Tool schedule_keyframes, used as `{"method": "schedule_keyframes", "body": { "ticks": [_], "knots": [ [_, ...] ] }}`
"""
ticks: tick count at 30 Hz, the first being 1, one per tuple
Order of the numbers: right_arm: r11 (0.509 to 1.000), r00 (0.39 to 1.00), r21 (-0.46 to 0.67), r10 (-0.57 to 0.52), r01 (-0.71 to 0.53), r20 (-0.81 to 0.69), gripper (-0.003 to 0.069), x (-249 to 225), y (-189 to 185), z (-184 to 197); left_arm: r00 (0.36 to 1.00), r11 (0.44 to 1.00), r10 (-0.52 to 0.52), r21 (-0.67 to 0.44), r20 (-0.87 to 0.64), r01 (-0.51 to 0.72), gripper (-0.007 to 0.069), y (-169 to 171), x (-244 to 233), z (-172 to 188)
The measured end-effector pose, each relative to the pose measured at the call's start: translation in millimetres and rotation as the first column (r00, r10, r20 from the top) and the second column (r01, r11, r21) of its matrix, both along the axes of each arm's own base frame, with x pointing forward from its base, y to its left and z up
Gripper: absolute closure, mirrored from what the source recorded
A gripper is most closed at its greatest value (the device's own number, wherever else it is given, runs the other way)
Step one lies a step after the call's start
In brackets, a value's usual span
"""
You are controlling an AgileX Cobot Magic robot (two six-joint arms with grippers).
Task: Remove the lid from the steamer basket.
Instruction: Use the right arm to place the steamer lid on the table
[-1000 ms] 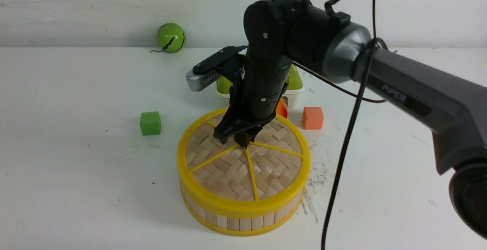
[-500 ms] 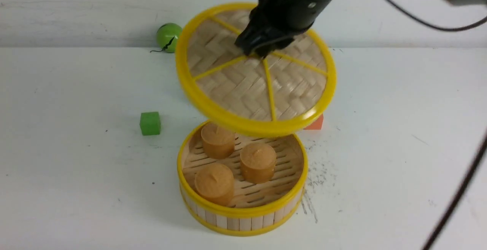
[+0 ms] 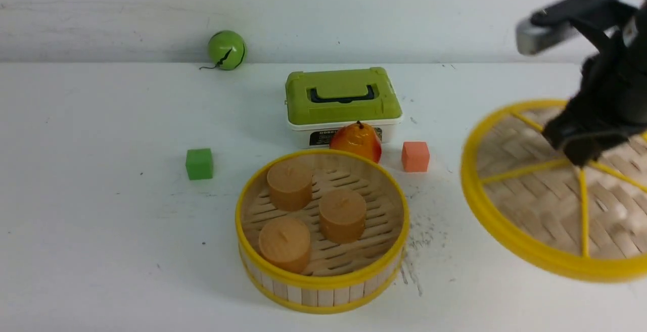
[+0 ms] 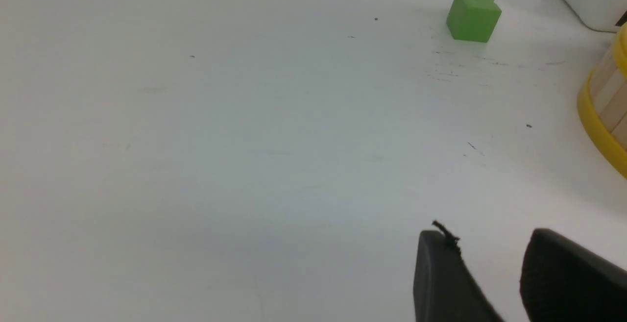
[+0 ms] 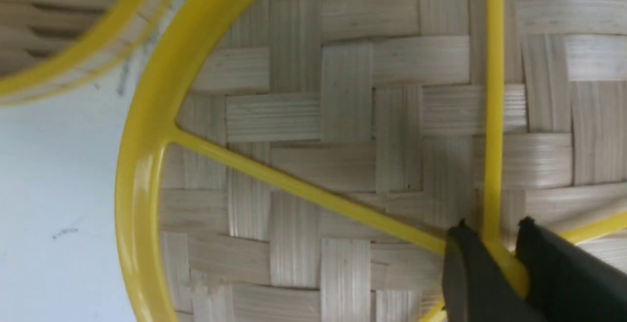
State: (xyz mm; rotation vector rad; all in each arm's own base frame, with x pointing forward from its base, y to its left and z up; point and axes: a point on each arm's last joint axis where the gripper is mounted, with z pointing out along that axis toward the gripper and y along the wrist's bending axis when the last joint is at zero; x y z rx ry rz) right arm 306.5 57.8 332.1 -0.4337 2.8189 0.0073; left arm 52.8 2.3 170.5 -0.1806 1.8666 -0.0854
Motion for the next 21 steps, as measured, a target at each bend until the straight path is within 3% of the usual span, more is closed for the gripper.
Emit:
{"method": "schedule_keyframes", "body": {
  "ticks": [3, 7, 21],
  "knots": [
    [0.996, 0.995, 0.045, -0.074, 0.077, -0.071, 0.0551, 1.1, -20.0, -29.6, 1.0, 1.0, 0.0, 0.0, 0.0, 0.0, 0.0386, 0.0, 0.0, 0.0],
    [0.988, 0.99, 0.084, -0.126, 0.131, -0.061, 0.0551, 10.6, -31.2, -57.6, 1.0, 1.0, 0.0, 0.0, 0.0, 0.0, 0.0386, 0.0, 0.0, 0.0],
    [0.989, 0.995, 0.104, -0.103, 0.102, 0.009, 0.0551, 50.1, -10.8, -111.9, 1.0, 1.0, 0.0, 0.0, 0.0, 0.0, 0.0386, 0.0, 0.0, 0.0]
  ]
}}
